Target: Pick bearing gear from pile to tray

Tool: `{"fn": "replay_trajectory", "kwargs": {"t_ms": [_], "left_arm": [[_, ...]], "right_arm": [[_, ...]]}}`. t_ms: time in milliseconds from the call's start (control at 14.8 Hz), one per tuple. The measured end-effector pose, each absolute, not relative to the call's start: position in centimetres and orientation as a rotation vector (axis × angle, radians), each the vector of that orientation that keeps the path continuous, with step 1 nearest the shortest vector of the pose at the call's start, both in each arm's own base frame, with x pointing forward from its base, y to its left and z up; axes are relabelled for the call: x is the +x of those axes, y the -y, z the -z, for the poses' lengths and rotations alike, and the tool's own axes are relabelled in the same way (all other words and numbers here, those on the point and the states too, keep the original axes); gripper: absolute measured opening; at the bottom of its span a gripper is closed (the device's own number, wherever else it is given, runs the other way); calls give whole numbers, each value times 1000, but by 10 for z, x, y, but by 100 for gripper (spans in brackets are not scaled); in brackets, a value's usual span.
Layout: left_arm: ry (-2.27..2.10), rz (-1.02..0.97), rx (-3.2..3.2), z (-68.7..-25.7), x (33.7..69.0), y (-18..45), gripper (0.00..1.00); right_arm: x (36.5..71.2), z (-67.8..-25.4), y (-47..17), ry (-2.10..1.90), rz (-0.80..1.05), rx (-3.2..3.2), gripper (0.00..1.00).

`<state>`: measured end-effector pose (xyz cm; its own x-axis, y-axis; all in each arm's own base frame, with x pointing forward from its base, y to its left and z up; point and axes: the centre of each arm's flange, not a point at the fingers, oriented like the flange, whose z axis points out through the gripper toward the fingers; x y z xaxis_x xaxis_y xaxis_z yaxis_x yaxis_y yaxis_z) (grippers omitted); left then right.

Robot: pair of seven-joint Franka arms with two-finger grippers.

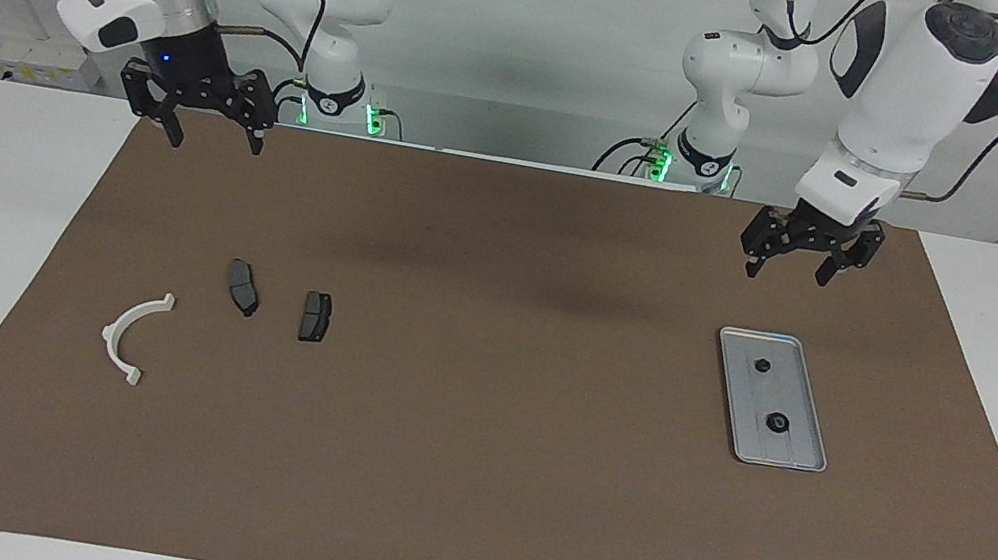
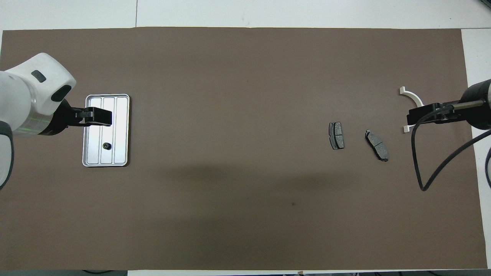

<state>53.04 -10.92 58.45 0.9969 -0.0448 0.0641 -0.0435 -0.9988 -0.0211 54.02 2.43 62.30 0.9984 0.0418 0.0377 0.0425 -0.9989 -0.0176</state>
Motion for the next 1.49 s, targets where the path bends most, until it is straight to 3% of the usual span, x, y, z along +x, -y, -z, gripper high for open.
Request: {"fn": "replay_trajectory", "kwargs": {"t_ms": [676, 1486], "left_arm": [[-99, 58, -3101, -613, 502, 90, 100], [-25, 136, -3103, -629, 513, 45, 100]], "right_arm": [[540, -623, -24, 66, 59, -3122, 100], [540, -623, -25, 69, 59, -3122, 100]]}}
